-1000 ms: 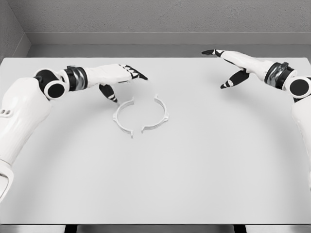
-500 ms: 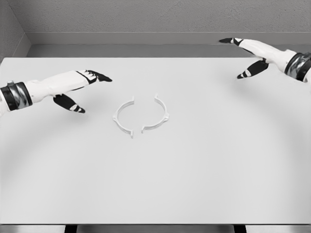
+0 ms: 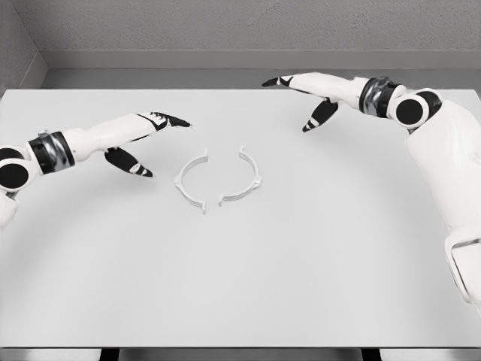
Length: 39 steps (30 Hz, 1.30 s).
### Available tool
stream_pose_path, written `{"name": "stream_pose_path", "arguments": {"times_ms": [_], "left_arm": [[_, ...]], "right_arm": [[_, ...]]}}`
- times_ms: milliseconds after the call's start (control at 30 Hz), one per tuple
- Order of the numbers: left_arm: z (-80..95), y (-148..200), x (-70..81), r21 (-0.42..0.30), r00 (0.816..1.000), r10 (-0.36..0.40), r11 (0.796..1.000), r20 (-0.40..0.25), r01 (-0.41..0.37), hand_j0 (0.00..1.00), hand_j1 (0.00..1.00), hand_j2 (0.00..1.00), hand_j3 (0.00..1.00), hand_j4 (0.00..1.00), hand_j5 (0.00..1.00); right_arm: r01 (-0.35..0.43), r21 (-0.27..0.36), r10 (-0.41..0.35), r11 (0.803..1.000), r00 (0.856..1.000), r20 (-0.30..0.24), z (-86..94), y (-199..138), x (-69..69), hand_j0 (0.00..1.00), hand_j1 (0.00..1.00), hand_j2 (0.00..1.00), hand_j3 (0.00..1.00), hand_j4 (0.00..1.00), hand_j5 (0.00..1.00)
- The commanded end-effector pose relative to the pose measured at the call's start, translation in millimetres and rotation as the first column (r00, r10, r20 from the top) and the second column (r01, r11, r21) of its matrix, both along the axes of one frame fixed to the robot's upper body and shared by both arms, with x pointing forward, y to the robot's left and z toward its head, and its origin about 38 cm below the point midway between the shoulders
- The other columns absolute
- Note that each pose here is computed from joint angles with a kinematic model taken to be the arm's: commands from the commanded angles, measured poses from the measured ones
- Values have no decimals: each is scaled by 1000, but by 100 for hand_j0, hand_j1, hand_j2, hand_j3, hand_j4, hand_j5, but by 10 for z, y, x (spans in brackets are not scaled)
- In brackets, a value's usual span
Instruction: Assemble PVC drainage pipe clamps
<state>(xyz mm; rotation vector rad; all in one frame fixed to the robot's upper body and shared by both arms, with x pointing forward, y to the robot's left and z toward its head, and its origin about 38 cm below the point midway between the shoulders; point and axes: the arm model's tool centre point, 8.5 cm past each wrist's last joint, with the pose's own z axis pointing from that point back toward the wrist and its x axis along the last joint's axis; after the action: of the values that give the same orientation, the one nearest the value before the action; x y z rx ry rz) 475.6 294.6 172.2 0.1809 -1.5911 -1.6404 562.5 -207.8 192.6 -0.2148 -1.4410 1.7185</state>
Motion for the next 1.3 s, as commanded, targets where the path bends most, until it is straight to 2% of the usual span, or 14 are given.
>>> {"name": "stream_pose_path", "arguments": {"times_ms": [0, 33, 67, 100, 133, 167, 200, 300, 733, 800, 867, 967, 1167, 1267], "left_arm": [[47, 505, 115, -54, 987, 160, 986, -10, -161, 100, 100, 100, 100, 100, 100], [62, 743, 120, -60, 975, 220, 973, -17, -221, 100, 100, 100, 100, 100, 100], [21, 822, 116, -57, 970, 242, 968, -31, -243, 100, 100, 100, 100, 100, 100], [17, 836, 115, -55, 969, 245, 968, -33, -246, 100, 100, 100, 100, 100, 100], [14, 840, 115, -56, 969, 246, 967, -33, -248, 100, 100, 100, 100, 100, 100], [-16, 878, 113, -56, 965, 258, 964, -43, -260, 100, 100, 100, 100, 100, 100], [-29, 892, 112, -57, 964, 262, 963, -48, -265, 100, 100, 100, 100, 100, 100], [-32, 901, 115, -57, 963, 265, 962, -50, -268, 100, 100, 100, 100, 100, 100], [-44, 981, 121, -65, 955, 290, 954, -57, -293, 100, 100, 100, 100, 100, 100], [-63, 985, 118, -67, 954, 292, 953, -62, -296, 100, 100, 100, 100, 100, 100], [-60, 1000, 121, -68, 953, 296, 951, -63, -300, 100, 100, 100, 100, 100, 100], [-63, 1003, 121, -68, 953, 297, 951, -64, -302, 100, 100, 100, 100, 100, 100], [-29, 993, 137, -66, 954, 294, 953, -58, -297, 100, 100, 100, 100, 100, 100], [-34, 985, 138, -65, 955, 292, 953, -59, -295, 100, 100, 100, 100, 100, 100]], "right_arm": [[-22, -19, 21, 1000, 999, -30, -137, 210, -12, 100, 100, 100, 100, 100, 100], [26, 5, -26, 1000, 999, -28, -90, -13, 18, 100, 100, 100, 100, 100, 100], [125, 82, -124, 989, 992, -16, 50, -412, 72, 100, 100, 100, 100, 100, 100], [185, 147, -184, 972, 983, -23, 94, -621, 89, 100, 100, 100, 100, 100, 100], [167, 129, -165, 977, 986, -28, 56, -533, 85, 100, 100, 100, 100, 100, 100], [78, 53, -75, 996, 996, -53, -114, -117, 55, 100, 100, 100, 100, 100, 100], [21, 5, -21, 1000, 997, -71, -218, 115, 18, 100, 100, 100, 100, 100, 100], [-23, -61, 17, 998, 995, -96, -325, 412, 16, 100, 100, 100, 100, 100, 100], [-65, -41, 61, 997, 993, -100, -335, 709, -17, 100, 100, 100, 100, 100, 100], [-89, -80, 82, 993, 993, -86, -292, 765, -11, 100, 100, 100, 100, 100, 100], [-112, -151, 104, 982, 993, -59, -242, 812, 0, 100, 100, 100, 100, 100, 100], [-150, -193, 142, 970, 988, -55, -262, 941, -37, 100, 100, 100, 100, 100, 100], [-163, -196, 158, 967, 987, -43, -195, 1027, -27, 100, 100, 100, 100, 100, 100], [-188, -212, 181, 959, 982, -50, -234, 1133, -62, 100, 100, 100, 100, 100, 100]]}}
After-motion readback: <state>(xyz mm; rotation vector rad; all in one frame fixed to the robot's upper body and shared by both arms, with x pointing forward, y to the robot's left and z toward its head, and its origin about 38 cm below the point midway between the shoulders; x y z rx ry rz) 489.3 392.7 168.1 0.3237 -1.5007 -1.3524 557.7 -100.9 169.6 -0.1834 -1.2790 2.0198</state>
